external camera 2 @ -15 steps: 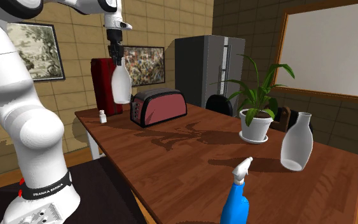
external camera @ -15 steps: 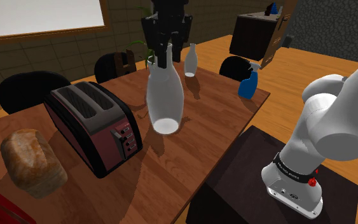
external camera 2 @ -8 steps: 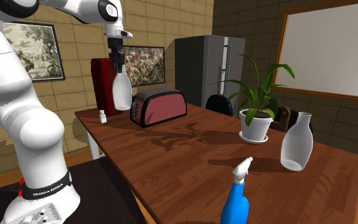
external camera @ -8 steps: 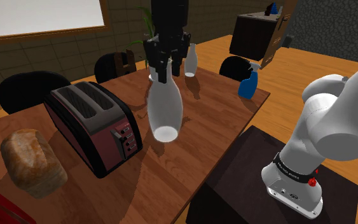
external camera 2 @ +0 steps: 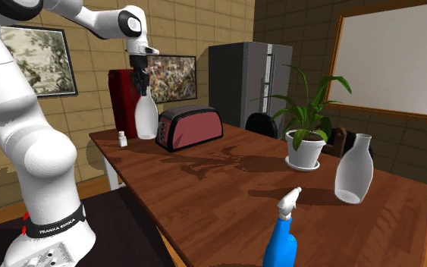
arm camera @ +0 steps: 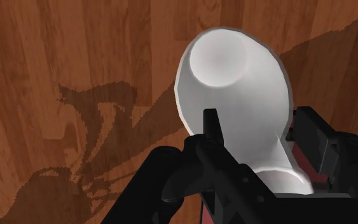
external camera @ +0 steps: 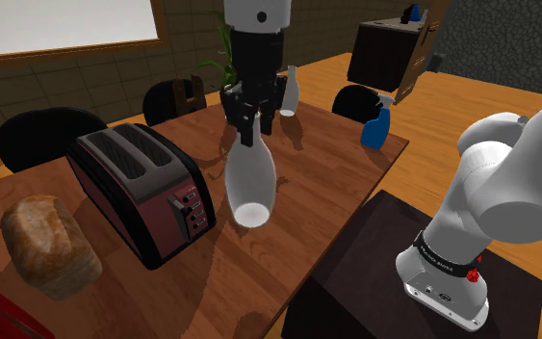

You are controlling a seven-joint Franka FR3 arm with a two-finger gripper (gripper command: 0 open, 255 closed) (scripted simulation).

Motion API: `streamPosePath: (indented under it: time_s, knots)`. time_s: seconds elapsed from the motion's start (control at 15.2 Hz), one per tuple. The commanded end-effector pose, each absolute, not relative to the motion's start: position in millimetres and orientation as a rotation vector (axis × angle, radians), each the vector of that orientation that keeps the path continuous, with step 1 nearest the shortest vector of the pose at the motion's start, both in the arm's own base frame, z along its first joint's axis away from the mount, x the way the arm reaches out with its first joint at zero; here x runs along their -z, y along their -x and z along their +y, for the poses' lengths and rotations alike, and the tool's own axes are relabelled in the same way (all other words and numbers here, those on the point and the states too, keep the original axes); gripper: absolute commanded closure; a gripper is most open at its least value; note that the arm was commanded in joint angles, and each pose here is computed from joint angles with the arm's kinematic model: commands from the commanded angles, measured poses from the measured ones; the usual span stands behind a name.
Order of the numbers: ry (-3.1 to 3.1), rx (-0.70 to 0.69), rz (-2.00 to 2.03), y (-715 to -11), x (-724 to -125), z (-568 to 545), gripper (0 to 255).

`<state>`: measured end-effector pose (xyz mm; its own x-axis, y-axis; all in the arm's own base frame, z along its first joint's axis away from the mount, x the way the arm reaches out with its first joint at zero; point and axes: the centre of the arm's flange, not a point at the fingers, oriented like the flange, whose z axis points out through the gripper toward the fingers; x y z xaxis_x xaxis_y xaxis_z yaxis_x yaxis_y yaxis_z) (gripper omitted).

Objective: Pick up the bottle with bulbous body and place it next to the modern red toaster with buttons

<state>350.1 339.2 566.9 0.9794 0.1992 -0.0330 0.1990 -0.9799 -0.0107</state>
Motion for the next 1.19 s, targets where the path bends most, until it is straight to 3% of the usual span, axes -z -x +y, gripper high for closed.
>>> streamPosePath:
  time_s: [0.0,1.12]
  knots:
    - [3.118,-0.052,-0.313,-350.4,-555.3,340.0,255]
    - [3.118,-0.052,-0.313,-350.4,-465.6,340.0,255]
